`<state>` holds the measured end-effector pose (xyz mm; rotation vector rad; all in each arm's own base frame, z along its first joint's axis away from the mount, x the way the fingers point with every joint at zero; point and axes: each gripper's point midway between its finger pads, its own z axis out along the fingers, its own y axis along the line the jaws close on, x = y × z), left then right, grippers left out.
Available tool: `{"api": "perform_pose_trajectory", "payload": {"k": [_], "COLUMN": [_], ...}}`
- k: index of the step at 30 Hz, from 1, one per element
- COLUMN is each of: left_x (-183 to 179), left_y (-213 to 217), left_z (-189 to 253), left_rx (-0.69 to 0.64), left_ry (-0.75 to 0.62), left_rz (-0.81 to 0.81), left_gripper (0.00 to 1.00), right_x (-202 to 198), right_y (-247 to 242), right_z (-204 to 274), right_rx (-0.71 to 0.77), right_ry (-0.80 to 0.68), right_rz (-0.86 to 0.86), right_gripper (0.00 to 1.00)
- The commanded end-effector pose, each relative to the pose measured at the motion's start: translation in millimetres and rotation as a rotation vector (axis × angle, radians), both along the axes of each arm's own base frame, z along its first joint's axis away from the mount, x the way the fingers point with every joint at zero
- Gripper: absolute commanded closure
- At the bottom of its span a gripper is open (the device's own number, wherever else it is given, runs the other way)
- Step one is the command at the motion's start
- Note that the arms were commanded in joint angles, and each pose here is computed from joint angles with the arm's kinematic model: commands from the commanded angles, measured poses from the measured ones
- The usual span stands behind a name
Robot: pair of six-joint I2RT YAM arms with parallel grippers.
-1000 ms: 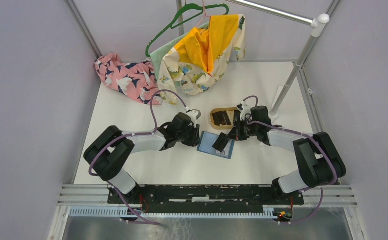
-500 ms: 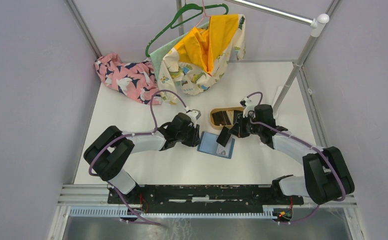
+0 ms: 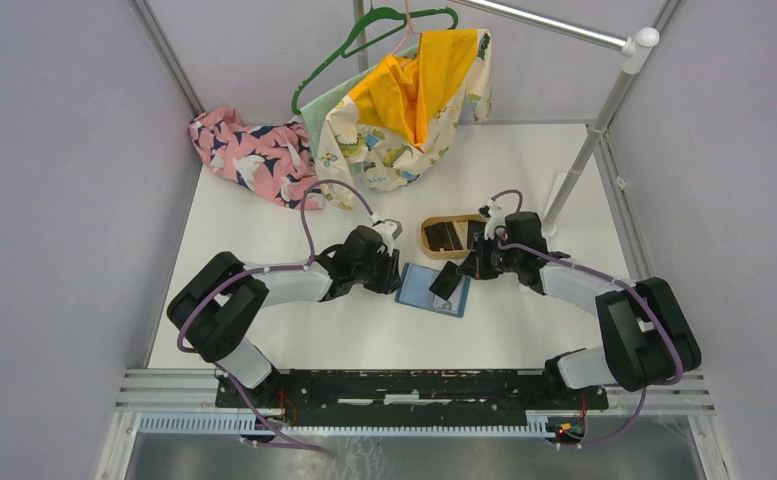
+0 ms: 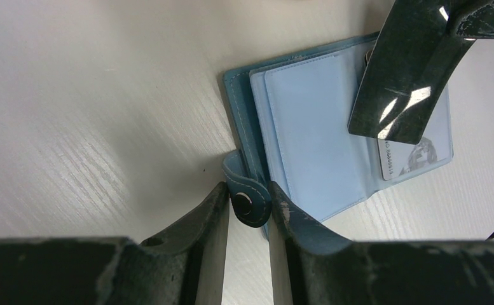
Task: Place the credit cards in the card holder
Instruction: Insert the credit card into the card holder.
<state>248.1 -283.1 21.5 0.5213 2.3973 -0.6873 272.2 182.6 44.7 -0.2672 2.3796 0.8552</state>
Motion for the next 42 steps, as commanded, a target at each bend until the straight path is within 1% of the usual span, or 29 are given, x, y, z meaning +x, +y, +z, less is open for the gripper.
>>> {"api": "perform_pose_trajectory", "payload": {"k": [1, 19, 24, 42], "left_x": [-1.9, -2.8, -3.9, -5.4], "left_y": [-7.5, -13.4, -14.6, -17.3], "left_z": [12.1, 10.9, 11.7, 11.6], "left_rx": [-0.044, -0.056, -0.061, -0.070], "left_ry": [-0.006, 0.003, 0.004, 0.005], "left_rz": [-0.012, -0.021, -0.024, -0.040], "left_gripper": [0.66, 0.66, 0.66, 0.65], "right_x": [-2.1, -8.8, -13.1, -20.9], "right_y": [-4.8, 10.4, 16.9, 21.0], "right_z": [-10.1, -4.2, -0.8, -25.3], "right_rx": [-0.016, 0.077, 0.125, 0.062], "right_ry": [0.023, 0.020, 0.025, 0.125], "right_rz": [-0.037, -0.003, 0.012, 0.047], "right_gripper": [1.00, 1.00, 1.00, 1.00]}}
